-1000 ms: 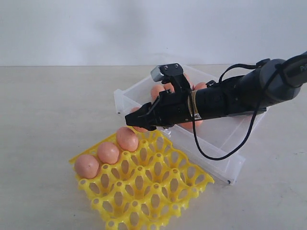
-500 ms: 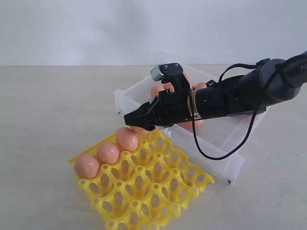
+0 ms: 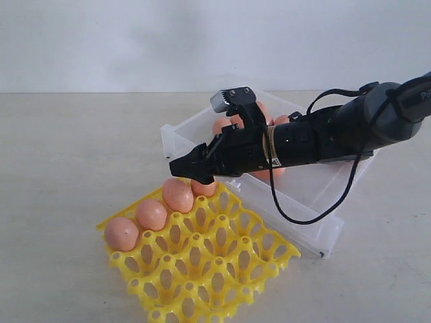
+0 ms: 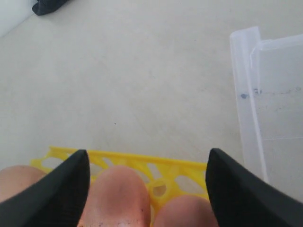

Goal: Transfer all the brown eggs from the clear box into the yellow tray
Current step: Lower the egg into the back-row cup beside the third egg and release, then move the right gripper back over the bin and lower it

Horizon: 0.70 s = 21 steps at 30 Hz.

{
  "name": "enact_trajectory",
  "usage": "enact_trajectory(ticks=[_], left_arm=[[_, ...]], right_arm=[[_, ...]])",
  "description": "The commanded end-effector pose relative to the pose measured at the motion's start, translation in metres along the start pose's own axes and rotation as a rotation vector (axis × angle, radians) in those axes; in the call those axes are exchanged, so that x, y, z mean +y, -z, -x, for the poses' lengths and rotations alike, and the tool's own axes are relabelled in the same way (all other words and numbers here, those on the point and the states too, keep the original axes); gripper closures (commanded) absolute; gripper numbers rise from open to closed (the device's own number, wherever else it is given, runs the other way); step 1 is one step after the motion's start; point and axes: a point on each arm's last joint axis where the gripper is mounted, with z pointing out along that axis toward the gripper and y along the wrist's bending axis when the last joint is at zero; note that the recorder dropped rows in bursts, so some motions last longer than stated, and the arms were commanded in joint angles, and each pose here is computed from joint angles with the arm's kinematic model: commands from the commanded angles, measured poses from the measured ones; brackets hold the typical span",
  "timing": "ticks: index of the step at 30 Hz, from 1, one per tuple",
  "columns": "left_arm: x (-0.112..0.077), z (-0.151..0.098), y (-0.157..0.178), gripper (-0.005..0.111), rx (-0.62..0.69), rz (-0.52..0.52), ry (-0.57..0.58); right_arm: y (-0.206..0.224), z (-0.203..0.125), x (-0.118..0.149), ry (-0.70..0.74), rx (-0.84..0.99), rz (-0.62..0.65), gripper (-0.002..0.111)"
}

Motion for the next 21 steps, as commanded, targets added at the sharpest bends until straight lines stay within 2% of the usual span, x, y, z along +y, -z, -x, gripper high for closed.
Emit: enact_trajectory(ticks=[1,3,6,7,12,14,15,16,17,19,21], left_arm=[[0.0,-0.001,0.0,0.103,0.001,0.002,0.003],[0.0,-0.001,0.0,0.103,0.001,0.002,0.003],[0.0,-0.001,0.0,0.103,0.001,0.002,0.003],[0.0,-0.001,0.0,0.103,0.001,0.002,0.003],[0.0,-0.001,0.0,0.103,0.001,0.002,0.003],[0.0,-0.001,0.0,0.103,0.001,0.002,0.003],[0.0,-0.001,0.0,0.103,0.001,0.002,0.003],[0.0,-0.001,0.0,0.103,0.001,0.002,0.003],[0.0,-0.001,0.0,0.103,0.001,0.002,0.003],[0.0,-0.001,0.0,0.103,0.001,0.002,0.003],[0.0,-0.001,0.0,0.103,0.001,0.002,0.003]], right_arm=[[0.011,0.017,0.001,0.055,-0.029,-0.073,0.047],[0.02,0.035,0.005,0.092,-0.065,-0.111,0.06],[0.041,0.068,0.01,0.15,-0.108,-0.256,0.101],[0.049,0.075,0.007,0.155,-0.109,-0.335,0.107],[0.096,0.096,-0.017,0.205,0.007,-0.893,0.107],[0.116,0.094,-0.031,0.279,0.189,-1.149,0.107],[0.122,0.09,-0.037,0.321,0.298,-1.218,0.107],[0.13,0.086,-0.042,0.354,0.429,-1.257,0.107],[0.136,0.082,-0.048,0.279,0.481,-1.25,0.107],[0.144,0.078,-0.056,0.088,0.537,-1.153,0.107],[0.146,0.075,-0.057,-0.103,0.593,-0.967,0.107]])
